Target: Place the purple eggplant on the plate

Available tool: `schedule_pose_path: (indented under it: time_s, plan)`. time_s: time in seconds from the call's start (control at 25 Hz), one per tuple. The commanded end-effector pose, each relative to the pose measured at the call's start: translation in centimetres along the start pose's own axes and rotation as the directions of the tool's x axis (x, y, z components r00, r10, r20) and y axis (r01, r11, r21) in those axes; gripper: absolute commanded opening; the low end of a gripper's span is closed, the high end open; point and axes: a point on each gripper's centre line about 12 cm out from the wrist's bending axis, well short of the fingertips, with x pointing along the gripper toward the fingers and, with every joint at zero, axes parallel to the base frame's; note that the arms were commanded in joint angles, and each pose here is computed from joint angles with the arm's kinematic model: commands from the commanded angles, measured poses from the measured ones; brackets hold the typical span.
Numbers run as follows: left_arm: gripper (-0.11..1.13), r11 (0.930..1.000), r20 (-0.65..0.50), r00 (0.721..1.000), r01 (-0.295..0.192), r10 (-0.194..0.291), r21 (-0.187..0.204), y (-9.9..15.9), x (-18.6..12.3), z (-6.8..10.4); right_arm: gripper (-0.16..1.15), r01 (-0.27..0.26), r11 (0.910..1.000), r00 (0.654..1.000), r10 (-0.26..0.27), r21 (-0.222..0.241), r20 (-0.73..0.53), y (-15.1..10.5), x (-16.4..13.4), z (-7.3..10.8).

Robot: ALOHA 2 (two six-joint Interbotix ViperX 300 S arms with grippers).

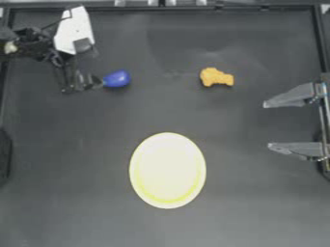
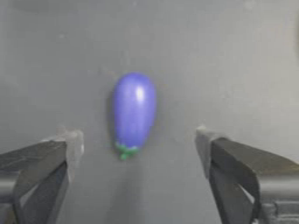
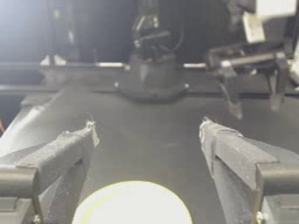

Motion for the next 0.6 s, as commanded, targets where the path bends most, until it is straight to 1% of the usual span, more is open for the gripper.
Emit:
schedule_pose_path:
  time_s: [0.04, 0.2, 0.32, 0.4, 0.6]
  plan:
    - [1.03, 0.9984, 0.019, 1.0, 0.015, -0.016, 0.055, 0.8, 1.0, 1.1, 1.0, 0.001, 1.0, 1.0, -0.001, 0.004, 0.006, 0.0, 0.3, 0.3]
    - [1.03, 0.9977, -0.017, 0.999, 0.036, -0.035, 0.057, 1.2, 3.2, 1.0, 1.0, 0.004, 0.9999, 1.0, -0.004, 0.01, -0.003, -0.1, 0.5, 0.1]
    - [1.03, 0.9982, -0.043, 0.998, 0.039, -0.037, 0.045, 1.7, 4.4, 0.7, 1.0, 0.004, 0.9999, 1.0, -0.004, 0.012, -0.003, -0.1, 0.6, 0.2]
    - [1.03, 0.9975, -0.061, 0.997, 0.046, -0.042, 0.053, 1.8, 5.1, 0.4, 1.0, 0.004, 0.9999, 1.0, -0.004, 0.012, -0.005, -0.1, 0.6, 0.2]
    - [1.03, 0.9963, -0.074, 0.996, 0.054, -0.049, 0.067, 1.9, 6.0, 0.3, 1.0, 0.004, 0.9999, 1.0, -0.004, 0.012, -0.005, -0.1, 0.6, 0.2]
